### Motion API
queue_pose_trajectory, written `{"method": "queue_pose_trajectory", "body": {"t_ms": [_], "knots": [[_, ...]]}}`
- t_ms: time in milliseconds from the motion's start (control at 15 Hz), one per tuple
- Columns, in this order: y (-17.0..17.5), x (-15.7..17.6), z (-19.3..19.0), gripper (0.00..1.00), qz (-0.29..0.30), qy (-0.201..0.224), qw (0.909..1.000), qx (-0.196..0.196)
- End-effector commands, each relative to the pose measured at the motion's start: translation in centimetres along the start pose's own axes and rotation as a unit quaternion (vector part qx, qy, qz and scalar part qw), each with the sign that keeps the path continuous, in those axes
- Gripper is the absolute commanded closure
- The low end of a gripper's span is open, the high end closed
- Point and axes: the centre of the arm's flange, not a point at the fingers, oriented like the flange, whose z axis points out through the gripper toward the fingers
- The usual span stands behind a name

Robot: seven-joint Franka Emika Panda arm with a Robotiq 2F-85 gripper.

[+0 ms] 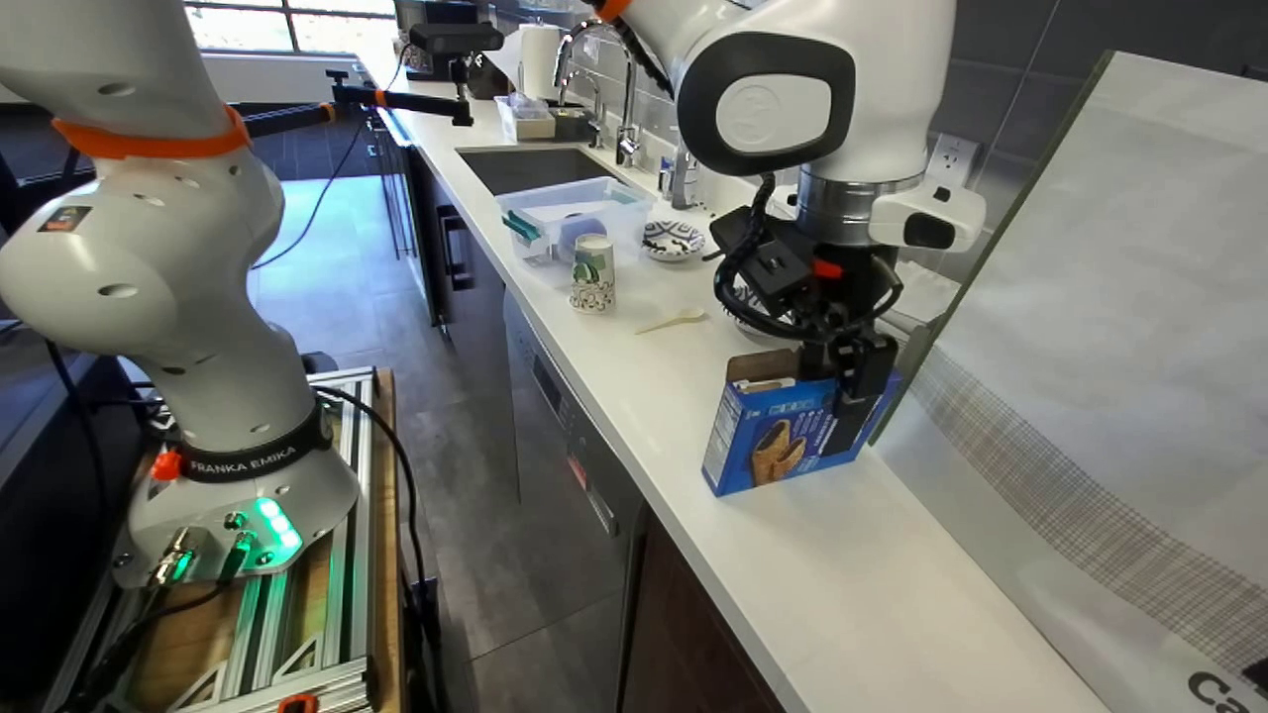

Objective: Move the blue box to the left.

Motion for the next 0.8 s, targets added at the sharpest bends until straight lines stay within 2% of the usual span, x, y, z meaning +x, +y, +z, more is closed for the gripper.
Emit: {"method": "queue_pose_trajectory", "body": {"t_ms": [0, 267, 400, 533, 600, 733], "knots": [[0.20, -0.29, 1.06, 0.30, 0.003, 0.005, 0.9998, 0.018], [0.14, -0.60, 1.51, 0.41, 0.002, 0.000, 0.9999, 0.017], [0.14, -0.75, 1.64, 0.56, -0.001, -0.002, 0.9999, 0.013], [0.12, -0.80, 1.58, 0.62, -0.004, -0.001, 1.0000, 0.007], [0.11, -0.80, 1.50, 0.57, -0.006, 0.000, 1.0000, 0.005], [0.04, -0.75, 1.23, 0.59, -0.009, 0.003, 0.9999, 0.002]]}}
